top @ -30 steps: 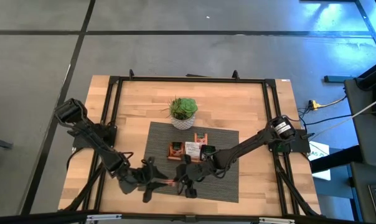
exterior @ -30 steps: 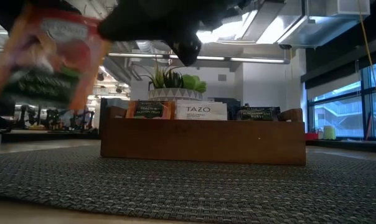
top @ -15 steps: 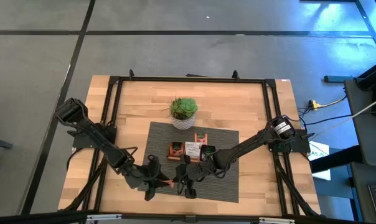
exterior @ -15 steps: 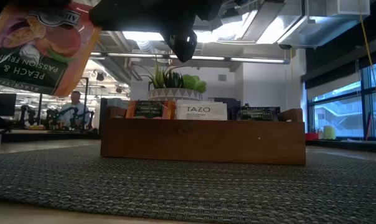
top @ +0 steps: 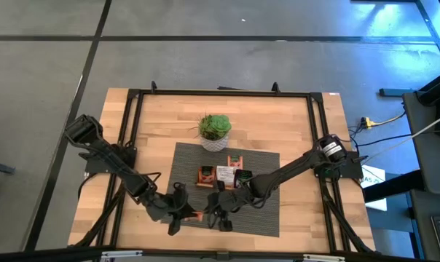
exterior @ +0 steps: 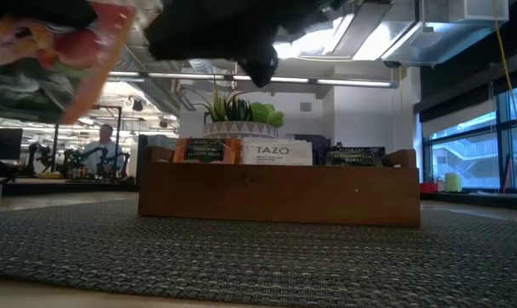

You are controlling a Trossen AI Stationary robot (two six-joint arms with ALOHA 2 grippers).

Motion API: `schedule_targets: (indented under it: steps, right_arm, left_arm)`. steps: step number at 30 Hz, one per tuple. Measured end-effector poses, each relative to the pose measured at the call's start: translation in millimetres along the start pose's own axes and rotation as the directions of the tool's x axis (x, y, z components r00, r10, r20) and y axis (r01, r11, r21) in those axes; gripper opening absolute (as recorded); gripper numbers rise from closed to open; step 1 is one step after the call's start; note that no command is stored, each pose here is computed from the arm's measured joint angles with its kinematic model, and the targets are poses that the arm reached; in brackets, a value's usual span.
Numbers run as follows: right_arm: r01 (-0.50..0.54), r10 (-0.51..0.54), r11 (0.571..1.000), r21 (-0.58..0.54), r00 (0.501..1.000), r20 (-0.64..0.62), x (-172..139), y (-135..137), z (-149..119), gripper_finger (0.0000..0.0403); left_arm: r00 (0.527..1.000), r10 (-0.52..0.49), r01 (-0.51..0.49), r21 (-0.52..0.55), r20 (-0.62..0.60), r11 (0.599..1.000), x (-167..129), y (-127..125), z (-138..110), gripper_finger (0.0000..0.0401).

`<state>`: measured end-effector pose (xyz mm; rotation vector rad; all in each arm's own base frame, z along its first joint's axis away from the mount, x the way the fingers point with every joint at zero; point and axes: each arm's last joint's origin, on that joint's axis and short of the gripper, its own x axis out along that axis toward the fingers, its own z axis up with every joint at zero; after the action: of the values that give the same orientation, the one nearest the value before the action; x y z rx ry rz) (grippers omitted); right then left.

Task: Pick & Place Tea
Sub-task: Put the orange tea bag into the left section of the wooden organizer

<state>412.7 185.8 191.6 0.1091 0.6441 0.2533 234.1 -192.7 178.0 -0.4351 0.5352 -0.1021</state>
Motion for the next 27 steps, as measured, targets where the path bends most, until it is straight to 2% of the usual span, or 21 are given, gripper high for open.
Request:
schedule_targets:
  steps: [4, 7, 10, 13, 15, 17, 20, 24, 27]
  right_arm:
    - [0.07, -0.07, 0.998, 0.0, 0.997, -0.013, -17.4, 1.9, 6.5, 0.0074]
    - [0.133, -0.135, 0.989, -0.061, 0.991, -0.014, -29.7, 11.1, 7.8, 0.0085]
    - [0.137, -0.138, 0.985, -0.101, 0.99, -0.003, -39.1, 21.7, 4.6, 0.0087]
    - [0.115, -0.11, 0.988, -0.1, 0.992, 0.062, -43.4, 22.9, -3.0, 0.0088]
    - [0.098, -0.08, 0.99, -0.103, 0.983, 0.164, -42.2, 20.2, -9.3, 0.0088]
    - [0.082, -0.037, 0.988, -0.13, 0.948, 0.317, -42.4, 19.0, -12.4, 0.0088]
    - [0.072, 0.037, 0.979, -0.191, 0.858, 0.513, -50.0, 18.6, -14.4, 0.0088]
    - [0.083, 0.074, 0.973, -0.215, 0.772, 0.631, -57.7, 16.9, -17.2, 0.0088]
    - [0.09, 0.075, 0.972, -0.217, 0.756, 0.65, -59.4, 16.5, -15.5, 0.0088]
  left_arm:
    - [1.0, -0.005, 0.005, 0.017, 0.007, 1.0, -3.9, -5.4, -4.8, 0.0009]
    - [0.997, 0.033, -0.036, 0.04, 0.068, 0.999, -11.8, -12.2, -10.9, 0.0009]
    - [0.983, 0.081, -0.091, 0.057, 0.165, 0.994, -25.2, -17.9, -19.5, 0.0008]
    - [0.931, 0.132, -0.165, 0.07, 0.339, 0.984, -41.1, -26.0, -26.3, 0.0009]
    - [0.887, 0.149, -0.197, 0.065, 0.437, 0.978, -49.9, -32.7, -27.0, 0.001]
    - [0.86, 0.14, -0.206, 0.082, 0.49, 0.975, -56.2, -38.0, -26.0, 0.001]
    - [0.831, 0.12, -0.207, 0.103, 0.544, 0.973, -60.8, -43.5, -17.2, 0.001]
    - [0.795, 0.067, -0.205, 0.163, 0.603, 0.965, -65.3, -47.7, -2.0, 0.0011]
    - [0.759, -0.021, -0.179, 0.24, 0.651, 0.954, -68.6, -49.6, 11.4, 0.001]
